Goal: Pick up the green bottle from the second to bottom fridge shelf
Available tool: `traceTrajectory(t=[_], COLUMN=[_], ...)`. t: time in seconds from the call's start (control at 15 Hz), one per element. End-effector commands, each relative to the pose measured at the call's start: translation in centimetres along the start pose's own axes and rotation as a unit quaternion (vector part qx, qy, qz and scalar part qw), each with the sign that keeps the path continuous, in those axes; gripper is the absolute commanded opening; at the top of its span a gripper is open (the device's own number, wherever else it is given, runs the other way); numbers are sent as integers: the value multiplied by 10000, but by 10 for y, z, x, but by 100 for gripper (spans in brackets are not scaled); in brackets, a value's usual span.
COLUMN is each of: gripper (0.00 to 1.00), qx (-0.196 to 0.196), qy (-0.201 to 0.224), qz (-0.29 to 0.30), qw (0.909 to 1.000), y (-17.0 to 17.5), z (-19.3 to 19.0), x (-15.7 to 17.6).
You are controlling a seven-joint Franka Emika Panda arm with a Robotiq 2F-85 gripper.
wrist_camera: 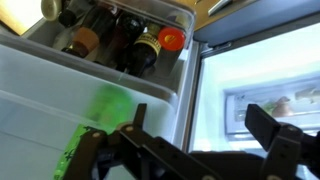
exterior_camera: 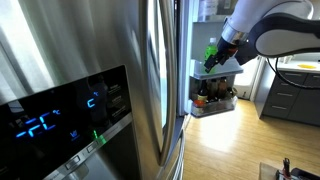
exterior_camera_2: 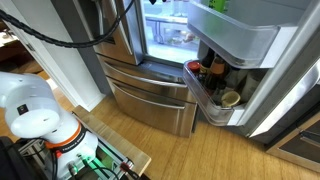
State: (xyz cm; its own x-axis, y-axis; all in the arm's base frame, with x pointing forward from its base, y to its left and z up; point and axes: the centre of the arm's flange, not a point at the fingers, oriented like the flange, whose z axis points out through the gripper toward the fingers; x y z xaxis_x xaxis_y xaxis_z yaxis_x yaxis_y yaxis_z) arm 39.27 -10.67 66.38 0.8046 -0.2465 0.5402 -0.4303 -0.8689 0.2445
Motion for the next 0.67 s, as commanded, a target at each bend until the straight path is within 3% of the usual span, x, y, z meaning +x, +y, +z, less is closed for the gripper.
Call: traceTrajectory(t=[0.0, 0.4, 0.6], gripper=[100, 100, 100], qx=[-528, -777, -920], qy=[413, 672, 1043], qz=[662, 1503, 1665], qw=[9956, 9833, 9762], y=[19, 46, 57], z=[31, 38, 35], x=[17, 30, 36])
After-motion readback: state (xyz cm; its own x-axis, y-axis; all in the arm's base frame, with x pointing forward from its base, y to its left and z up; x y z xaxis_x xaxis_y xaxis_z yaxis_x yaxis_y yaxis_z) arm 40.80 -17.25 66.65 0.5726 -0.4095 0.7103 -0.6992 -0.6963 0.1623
